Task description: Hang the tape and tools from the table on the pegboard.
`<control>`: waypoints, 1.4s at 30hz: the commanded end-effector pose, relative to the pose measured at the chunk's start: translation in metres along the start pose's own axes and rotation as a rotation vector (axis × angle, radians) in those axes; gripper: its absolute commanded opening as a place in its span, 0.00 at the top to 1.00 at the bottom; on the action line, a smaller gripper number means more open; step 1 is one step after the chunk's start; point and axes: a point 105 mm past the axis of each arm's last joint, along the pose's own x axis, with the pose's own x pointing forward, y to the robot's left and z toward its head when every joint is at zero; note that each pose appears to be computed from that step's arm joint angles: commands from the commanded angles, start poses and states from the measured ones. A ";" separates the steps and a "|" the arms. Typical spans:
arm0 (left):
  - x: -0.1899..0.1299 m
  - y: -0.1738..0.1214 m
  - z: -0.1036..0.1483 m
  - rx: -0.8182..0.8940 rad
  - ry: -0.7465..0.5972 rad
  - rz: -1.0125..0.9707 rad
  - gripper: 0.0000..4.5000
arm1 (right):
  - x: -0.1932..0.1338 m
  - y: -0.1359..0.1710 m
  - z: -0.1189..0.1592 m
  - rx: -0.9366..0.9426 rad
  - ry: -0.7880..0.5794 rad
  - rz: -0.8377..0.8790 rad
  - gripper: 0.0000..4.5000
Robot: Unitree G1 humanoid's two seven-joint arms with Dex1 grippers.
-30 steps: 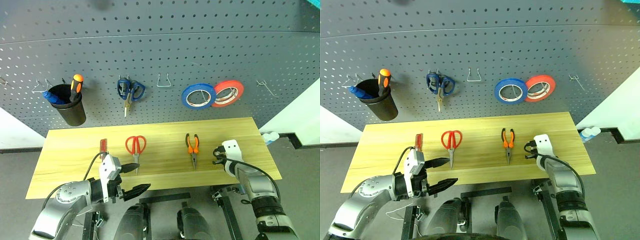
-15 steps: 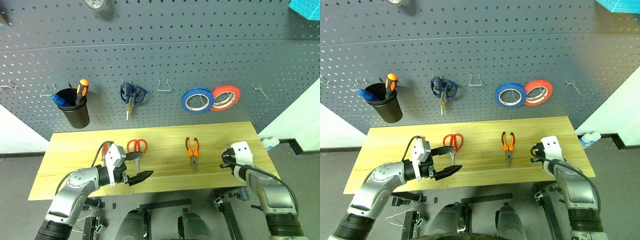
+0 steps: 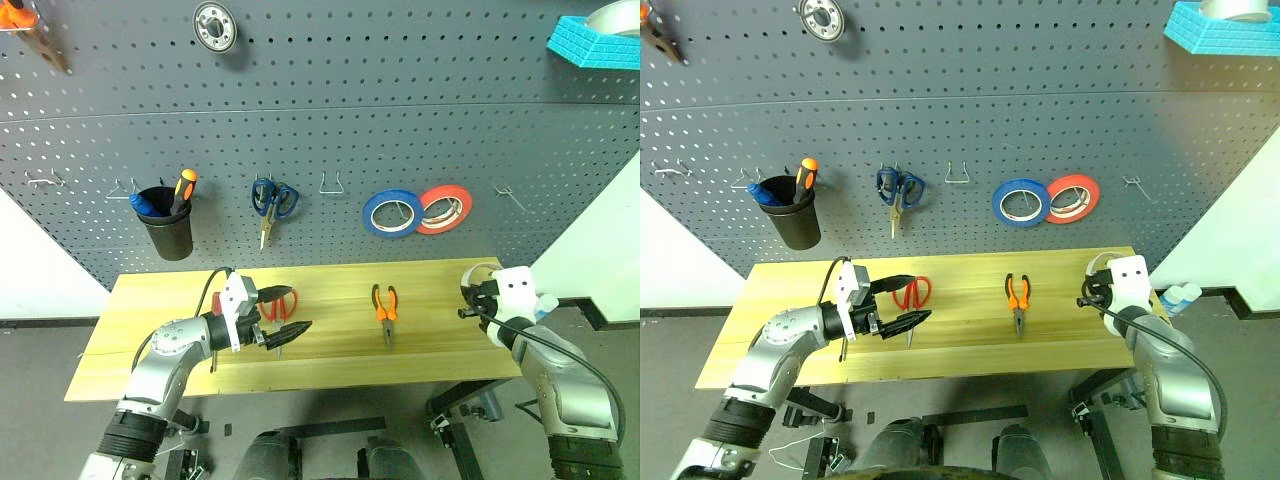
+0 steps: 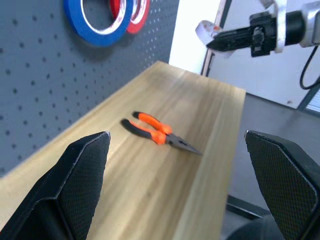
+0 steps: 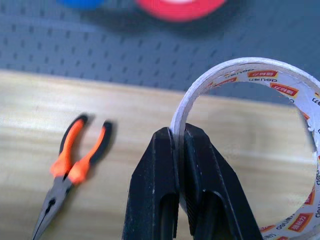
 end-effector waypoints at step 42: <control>-0.001 0.002 0.008 0.061 -0.015 -0.020 0.00 | 0.009 -0.019 0.107 0.056 -0.602 -0.079 0.99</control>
